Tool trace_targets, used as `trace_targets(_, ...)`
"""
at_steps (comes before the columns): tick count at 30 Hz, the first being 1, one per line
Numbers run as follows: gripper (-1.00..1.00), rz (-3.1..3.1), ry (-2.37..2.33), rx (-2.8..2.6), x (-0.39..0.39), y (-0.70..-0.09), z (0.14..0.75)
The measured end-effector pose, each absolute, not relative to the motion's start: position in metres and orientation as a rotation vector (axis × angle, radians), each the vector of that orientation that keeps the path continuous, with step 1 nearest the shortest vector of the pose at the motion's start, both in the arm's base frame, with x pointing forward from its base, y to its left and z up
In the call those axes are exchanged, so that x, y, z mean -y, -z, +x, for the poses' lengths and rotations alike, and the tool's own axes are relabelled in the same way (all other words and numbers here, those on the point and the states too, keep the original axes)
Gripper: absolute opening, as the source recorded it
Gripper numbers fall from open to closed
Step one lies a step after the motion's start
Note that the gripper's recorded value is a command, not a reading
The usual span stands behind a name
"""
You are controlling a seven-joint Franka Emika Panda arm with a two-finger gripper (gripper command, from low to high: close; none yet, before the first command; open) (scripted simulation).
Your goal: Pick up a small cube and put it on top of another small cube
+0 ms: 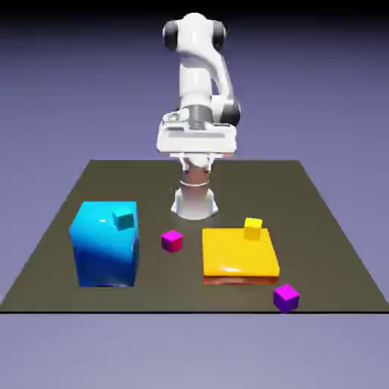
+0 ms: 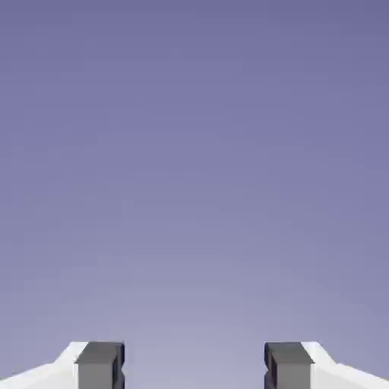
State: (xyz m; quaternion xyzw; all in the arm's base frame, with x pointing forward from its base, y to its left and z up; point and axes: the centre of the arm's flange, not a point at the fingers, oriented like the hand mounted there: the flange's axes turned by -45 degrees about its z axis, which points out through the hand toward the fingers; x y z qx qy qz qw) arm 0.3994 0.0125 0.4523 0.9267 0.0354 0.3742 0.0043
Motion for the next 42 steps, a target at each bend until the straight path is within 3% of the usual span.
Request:
trace_targets(16,0.00,3.069,-0.584,-0.523,-0.147,-0.324,0.500)
trace_targets(27,0.00,3.067,-0.166,-0.775,-0.247,-0.193,0.513)
trace_targets(32,0.00,3.068,-0.166,-0.774,-0.250,-0.137,0.518)
trace_targets(33,-1.00,3.067,-0.166,-0.775,-0.250,-0.123,0.518)
trace_targets(35,-1.00,3.067,-0.166,-0.775,-0.250,-0.123,0.518)
trace_targets(42,-1.00,3.007,-0.162,-0.915,-0.244,-0.211,0.498)
